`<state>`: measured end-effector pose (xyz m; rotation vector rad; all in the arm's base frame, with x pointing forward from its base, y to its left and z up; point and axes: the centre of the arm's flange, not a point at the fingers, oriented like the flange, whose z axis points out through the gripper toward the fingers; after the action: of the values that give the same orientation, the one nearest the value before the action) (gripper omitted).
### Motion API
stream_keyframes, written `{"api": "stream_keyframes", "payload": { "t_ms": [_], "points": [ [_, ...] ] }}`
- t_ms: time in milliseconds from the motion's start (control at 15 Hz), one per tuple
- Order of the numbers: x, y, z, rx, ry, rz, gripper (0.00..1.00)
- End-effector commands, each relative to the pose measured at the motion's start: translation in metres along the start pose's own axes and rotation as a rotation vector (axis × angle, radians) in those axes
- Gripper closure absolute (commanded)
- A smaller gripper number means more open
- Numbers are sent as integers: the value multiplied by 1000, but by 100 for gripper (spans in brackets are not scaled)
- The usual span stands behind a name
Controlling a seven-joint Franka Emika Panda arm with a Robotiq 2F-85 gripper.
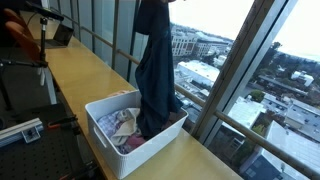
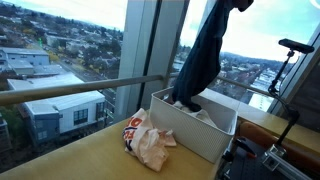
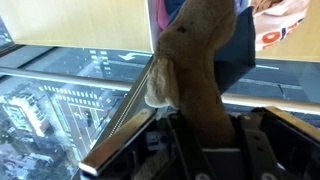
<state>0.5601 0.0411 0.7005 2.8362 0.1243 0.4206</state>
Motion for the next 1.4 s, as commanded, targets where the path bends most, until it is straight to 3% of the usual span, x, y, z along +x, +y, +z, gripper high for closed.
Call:
{"api": "stream_keyframes", "payload": {
  "t_ms": [0, 333, 667, 733, 800, 1133, 1333],
  "points": [
    [-33, -14, 11, 3, 4, 3, 96],
    [-40, -24, 40, 13, -29, -12, 96],
    [-44, -21, 99, 11, -96, -23, 96],
    [-45, -16, 113, 11, -115, -20, 72],
    [-46, -13, 124, 10, -131, -12, 59],
    [-49, 22, 151, 5, -188, 37, 23],
    [-49, 22, 152, 1, -195, 48, 2]
  ]
}}
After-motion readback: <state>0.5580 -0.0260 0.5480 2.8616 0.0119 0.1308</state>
